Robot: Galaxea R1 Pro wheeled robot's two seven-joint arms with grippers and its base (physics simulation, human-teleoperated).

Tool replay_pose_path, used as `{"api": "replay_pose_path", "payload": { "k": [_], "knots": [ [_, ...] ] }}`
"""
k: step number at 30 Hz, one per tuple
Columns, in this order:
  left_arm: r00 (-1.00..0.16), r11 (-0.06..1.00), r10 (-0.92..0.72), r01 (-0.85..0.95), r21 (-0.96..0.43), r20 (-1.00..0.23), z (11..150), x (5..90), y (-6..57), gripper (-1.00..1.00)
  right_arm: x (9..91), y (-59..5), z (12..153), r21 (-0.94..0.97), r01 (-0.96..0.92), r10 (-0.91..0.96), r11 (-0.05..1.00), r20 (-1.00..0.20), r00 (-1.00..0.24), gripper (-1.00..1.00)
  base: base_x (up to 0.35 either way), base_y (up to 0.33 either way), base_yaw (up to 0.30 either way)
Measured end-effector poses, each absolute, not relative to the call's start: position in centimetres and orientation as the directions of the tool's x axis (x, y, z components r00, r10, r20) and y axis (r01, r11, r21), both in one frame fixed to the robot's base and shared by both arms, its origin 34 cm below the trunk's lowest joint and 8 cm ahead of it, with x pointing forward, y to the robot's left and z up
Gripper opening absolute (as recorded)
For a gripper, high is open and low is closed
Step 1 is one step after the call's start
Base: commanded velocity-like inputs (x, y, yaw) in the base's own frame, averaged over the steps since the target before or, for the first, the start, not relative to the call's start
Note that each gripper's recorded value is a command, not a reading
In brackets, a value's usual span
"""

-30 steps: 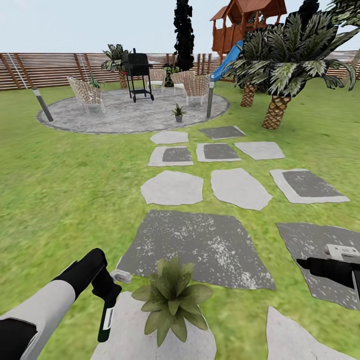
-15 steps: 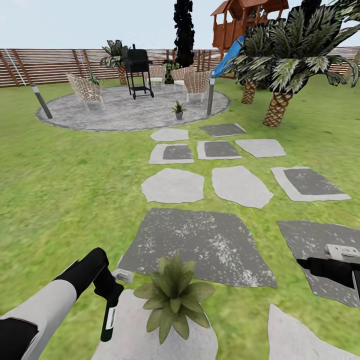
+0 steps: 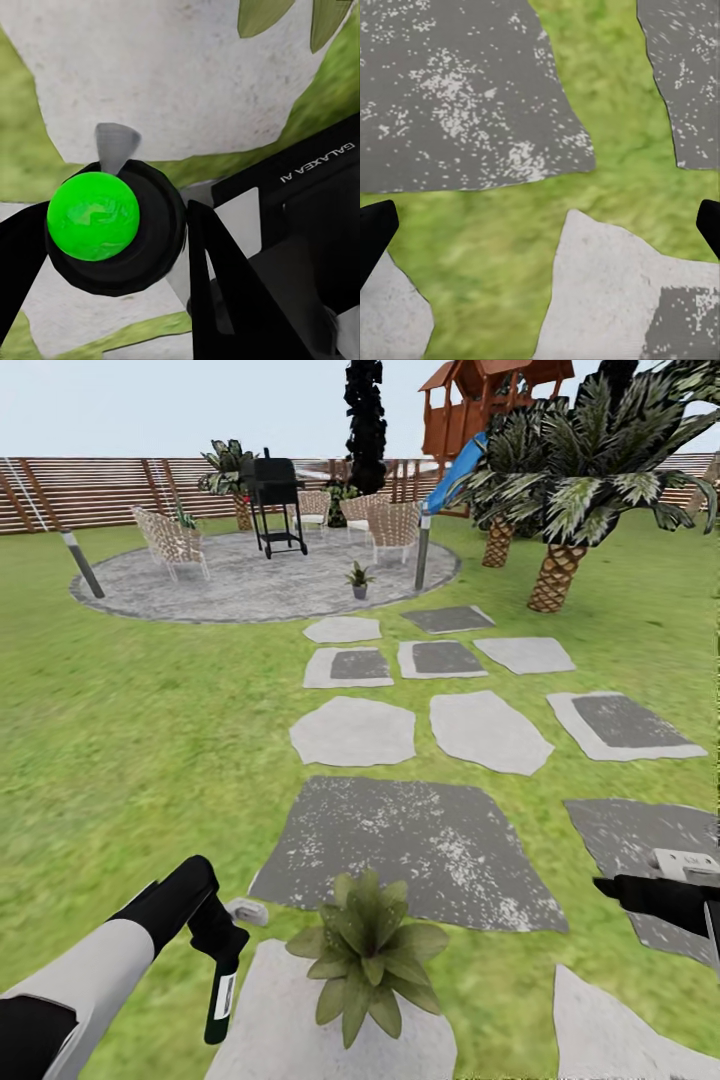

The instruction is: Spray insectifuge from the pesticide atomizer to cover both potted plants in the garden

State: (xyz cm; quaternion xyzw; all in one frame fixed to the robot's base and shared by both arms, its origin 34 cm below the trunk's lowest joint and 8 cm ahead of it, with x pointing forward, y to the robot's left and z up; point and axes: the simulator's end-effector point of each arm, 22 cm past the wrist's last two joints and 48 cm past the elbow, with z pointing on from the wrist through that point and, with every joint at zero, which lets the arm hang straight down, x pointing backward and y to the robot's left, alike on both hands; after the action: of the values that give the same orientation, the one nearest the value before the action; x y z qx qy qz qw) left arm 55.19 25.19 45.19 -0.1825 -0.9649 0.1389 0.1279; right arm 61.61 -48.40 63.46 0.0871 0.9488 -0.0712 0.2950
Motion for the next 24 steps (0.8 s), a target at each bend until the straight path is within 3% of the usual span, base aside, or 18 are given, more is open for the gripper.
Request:
{"api": "replay_pose_path", "payload": {
  "k": [8, 24],
  "knots": [
    [-0.900, 0.885, 0.390, 0.308, -0.349, 0.193, 45.5, 55.1, 24.3, -1.00, 61.6, -48.4, 63.4, -0.085, 0.207, 0.123, 0.975, -0.571, -0.811, 1.00, 0.000, 0.003, -0.168],
    [-0.902, 0.880, 0.388, 0.301, -0.368, 0.189, 46.0, 55.4, 24.2, -1.00, 61.6, -48.4, 63.4, -0.085, 0.207, 0.122, 0.975, -0.571, -0.812, 1.00, 0.000, 0.141, -0.010]
  ]
}}
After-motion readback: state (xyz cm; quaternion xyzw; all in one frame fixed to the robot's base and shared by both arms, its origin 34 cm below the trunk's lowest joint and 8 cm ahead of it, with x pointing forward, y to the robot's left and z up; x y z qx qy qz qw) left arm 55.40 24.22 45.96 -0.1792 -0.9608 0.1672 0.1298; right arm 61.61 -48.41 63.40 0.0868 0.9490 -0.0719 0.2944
